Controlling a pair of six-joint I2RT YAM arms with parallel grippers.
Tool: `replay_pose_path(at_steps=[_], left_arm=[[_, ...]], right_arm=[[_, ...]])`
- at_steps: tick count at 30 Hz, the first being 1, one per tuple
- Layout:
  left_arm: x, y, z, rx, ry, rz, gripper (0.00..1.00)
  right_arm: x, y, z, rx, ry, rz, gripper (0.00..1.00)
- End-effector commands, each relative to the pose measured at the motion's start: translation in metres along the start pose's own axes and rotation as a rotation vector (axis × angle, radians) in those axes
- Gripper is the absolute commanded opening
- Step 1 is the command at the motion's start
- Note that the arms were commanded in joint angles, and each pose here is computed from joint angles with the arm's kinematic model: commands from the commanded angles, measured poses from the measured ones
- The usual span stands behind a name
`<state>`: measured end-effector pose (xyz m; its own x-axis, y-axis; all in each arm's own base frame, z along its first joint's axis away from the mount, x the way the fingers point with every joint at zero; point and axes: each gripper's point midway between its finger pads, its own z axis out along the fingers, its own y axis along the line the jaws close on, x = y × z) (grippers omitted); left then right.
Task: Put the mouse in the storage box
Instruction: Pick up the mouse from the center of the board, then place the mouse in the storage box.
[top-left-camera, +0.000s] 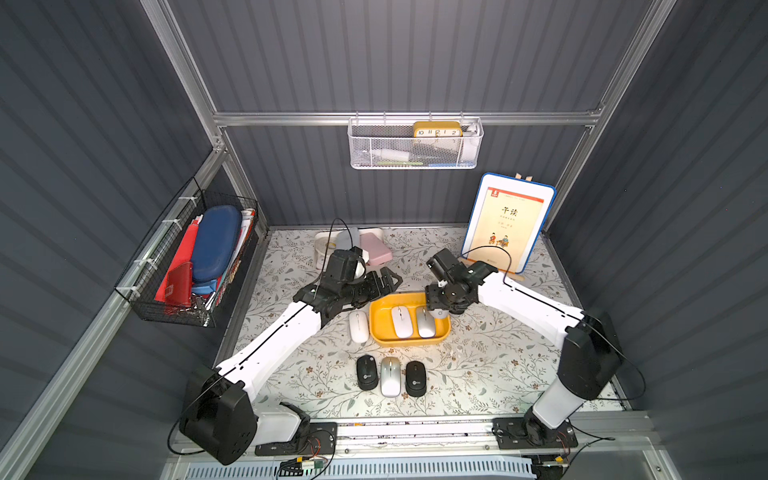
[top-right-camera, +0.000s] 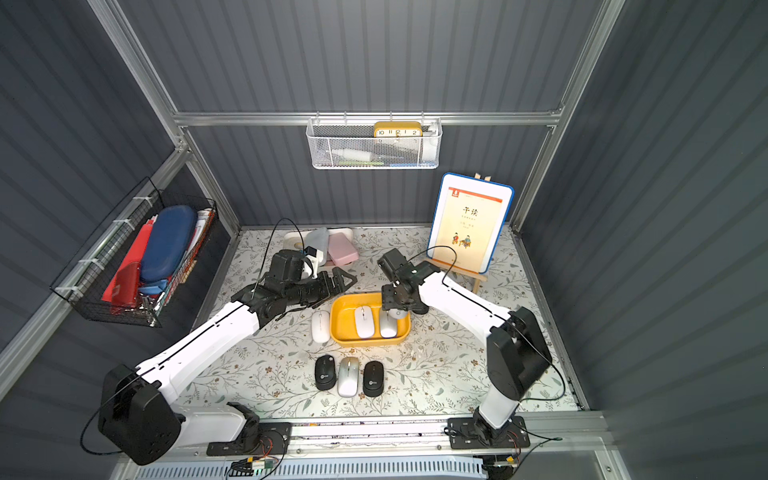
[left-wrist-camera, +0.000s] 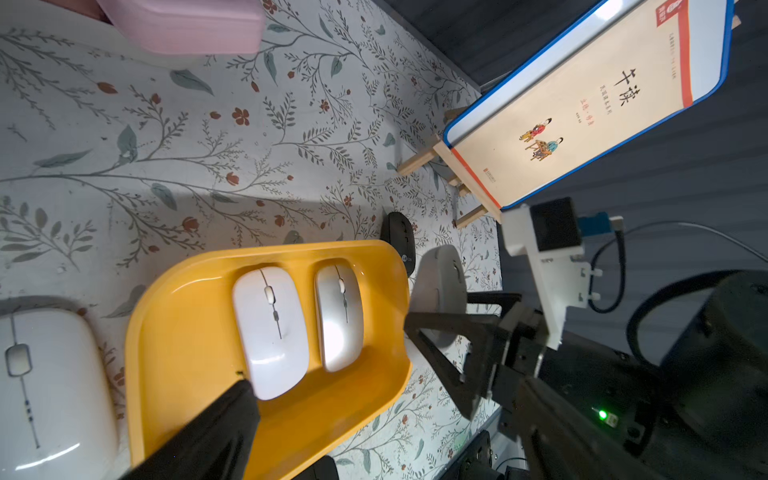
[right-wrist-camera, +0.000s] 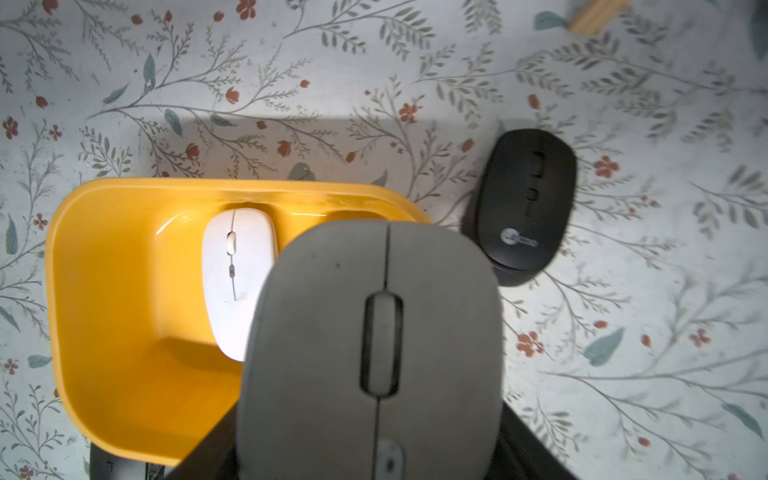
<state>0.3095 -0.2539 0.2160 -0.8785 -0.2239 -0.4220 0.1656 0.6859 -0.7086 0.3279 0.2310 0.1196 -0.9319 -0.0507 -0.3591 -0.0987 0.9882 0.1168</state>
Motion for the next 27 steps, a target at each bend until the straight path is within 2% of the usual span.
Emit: replay_pose_path(at_steps=[1,15,27], left_arm=[[0.013,0.003,-0.005,-0.008,0.032,0.002,0.99],[0.015,0.004,-0.004,-0.001,0.035,0.005,0.99],[0.017,0.002,-0.004,0.024,0.034,0.019,0.99]], right_arm=[[0.005,0.005,0.017,0.015,0.046,-0.047,0.62],[0.021,0.009,0.066,0.049,0.150,-0.073,0.64],[0.027,0.000,0.067,0.101,0.183,-0.058,0.77]])
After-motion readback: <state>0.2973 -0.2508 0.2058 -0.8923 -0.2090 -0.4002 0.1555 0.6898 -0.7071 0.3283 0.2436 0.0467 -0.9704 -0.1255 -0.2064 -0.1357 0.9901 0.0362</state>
